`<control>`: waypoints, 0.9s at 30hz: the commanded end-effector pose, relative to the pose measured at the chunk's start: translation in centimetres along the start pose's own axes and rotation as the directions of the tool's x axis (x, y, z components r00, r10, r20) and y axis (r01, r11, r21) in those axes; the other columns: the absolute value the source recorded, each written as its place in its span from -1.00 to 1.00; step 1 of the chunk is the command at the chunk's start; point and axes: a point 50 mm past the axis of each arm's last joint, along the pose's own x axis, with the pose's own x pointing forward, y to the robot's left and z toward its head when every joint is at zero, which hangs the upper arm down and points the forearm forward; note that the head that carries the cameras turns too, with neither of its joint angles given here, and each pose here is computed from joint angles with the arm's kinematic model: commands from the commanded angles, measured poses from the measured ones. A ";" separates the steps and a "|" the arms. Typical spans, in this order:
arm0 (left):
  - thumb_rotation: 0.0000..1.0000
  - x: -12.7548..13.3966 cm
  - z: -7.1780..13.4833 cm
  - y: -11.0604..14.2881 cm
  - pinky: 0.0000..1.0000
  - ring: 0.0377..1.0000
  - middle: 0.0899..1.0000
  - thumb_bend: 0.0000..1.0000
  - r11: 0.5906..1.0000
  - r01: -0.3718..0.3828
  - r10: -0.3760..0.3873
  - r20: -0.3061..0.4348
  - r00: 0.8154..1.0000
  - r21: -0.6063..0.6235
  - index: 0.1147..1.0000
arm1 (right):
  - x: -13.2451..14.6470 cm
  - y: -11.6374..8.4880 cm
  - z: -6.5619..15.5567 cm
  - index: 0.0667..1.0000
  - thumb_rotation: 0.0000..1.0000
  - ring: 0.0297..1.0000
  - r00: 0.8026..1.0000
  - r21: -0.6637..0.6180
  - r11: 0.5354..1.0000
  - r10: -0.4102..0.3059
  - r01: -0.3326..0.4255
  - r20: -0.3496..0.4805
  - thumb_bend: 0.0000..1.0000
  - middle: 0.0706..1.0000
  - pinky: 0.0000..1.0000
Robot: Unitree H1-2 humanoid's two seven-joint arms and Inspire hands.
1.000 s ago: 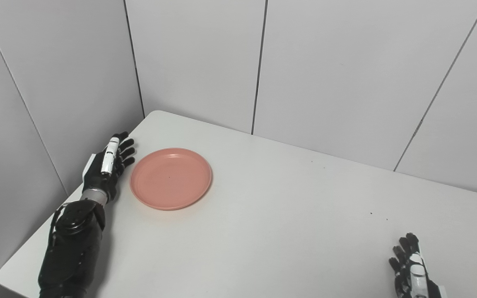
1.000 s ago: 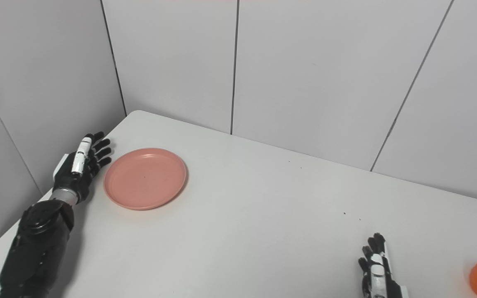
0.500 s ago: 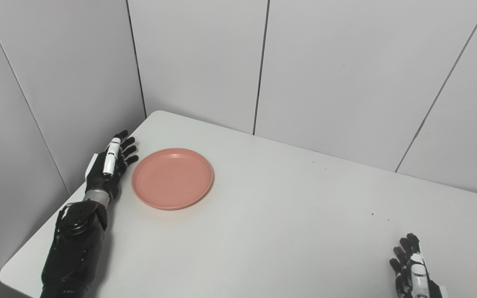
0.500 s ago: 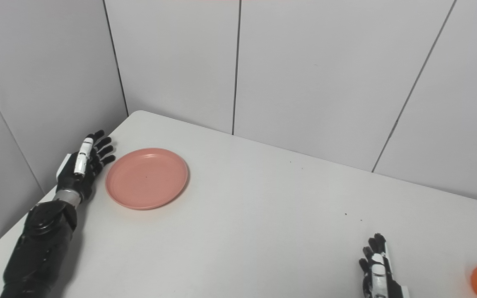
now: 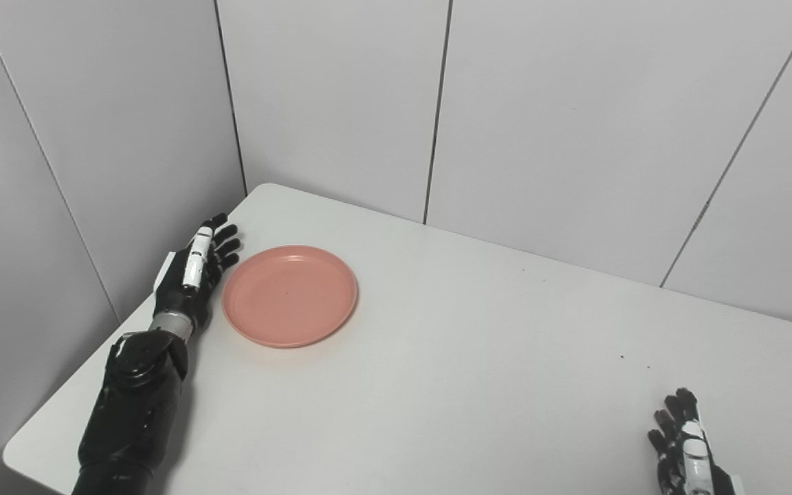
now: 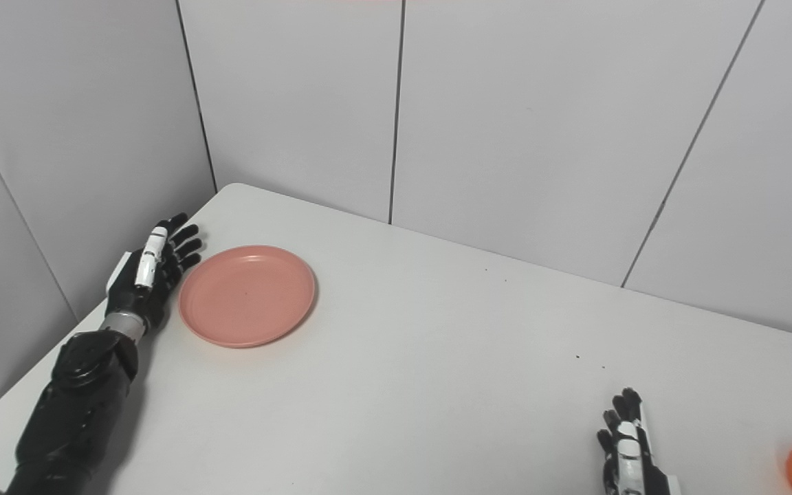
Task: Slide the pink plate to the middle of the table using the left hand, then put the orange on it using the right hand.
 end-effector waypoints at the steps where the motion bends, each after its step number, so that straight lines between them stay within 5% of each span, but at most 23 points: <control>1: 1.00 -0.4 -1.2 -1.4 0.77 0.78 0.78 -0.28 0.998 0.059 -0.061 -0.063 0.996 -0.023 0.73 | 0.5 0.2 1.3 1.00 1.00 1.00 0.998 0.001 1.000 0.016 -0.016 0.055 -0.69 1.00 1.00; 27: 1.00 -2.7 -2.0 -6.1 0.79 0.79 0.78 -0.29 0.985 0.169 -0.171 -0.107 0.979 -0.029 0.73 | 0.6 0.4 1.2 1.00 1.00 1.00 0.998 0.004 1.000 0.017 -0.017 0.064 -0.66 1.00 1.00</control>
